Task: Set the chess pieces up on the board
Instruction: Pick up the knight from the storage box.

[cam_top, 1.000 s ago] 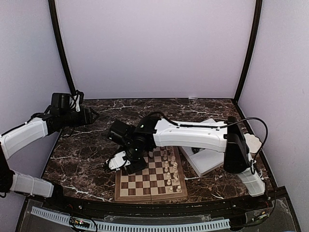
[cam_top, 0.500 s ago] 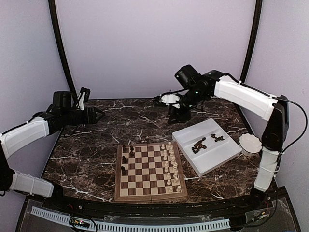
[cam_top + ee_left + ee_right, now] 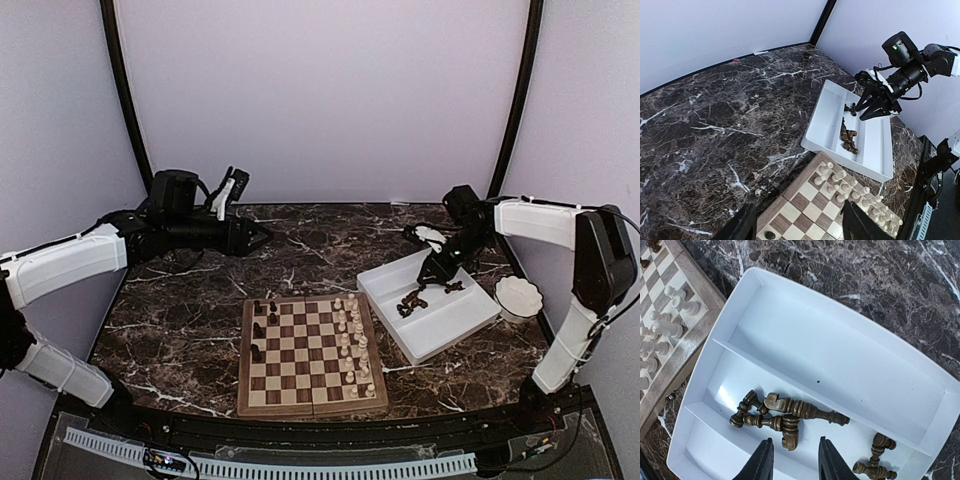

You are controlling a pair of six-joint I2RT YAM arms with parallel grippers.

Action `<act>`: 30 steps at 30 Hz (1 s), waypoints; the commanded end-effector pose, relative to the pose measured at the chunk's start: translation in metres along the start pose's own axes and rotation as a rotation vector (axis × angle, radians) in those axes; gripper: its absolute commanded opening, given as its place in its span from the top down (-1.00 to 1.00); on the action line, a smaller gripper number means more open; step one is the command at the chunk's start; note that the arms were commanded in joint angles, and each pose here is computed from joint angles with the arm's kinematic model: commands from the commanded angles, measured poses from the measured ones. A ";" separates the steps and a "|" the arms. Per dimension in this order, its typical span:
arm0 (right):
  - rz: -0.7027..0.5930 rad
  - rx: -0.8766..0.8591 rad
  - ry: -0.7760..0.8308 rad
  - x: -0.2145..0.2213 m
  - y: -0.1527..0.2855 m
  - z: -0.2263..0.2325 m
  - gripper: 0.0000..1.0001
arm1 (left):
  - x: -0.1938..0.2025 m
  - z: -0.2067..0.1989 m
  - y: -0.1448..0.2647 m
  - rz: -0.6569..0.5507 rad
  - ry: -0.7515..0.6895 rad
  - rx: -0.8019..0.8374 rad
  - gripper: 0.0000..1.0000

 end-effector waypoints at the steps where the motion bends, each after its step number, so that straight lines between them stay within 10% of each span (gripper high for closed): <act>1: -0.009 0.043 -0.007 -0.004 -0.008 -0.006 0.37 | -0.009 -0.019 -0.007 0.002 -0.047 0.038 -0.21; 12: 0.107 0.041 0.048 0.010 -0.025 -0.010 0.60 | -0.005 -0.026 -0.006 0.010 -0.065 0.034 -0.21; 30: 0.329 0.005 0.075 0.028 -0.068 0.001 0.36 | 0.000 -0.026 -0.004 0.006 -0.039 0.033 -0.21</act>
Point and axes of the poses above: each gripper's point midway between its finger pads, its own y axis back along the fingers, its own z axis along the line the jaws close on, x = y × z, the point moved 9 cm from there along y, back along the fingers
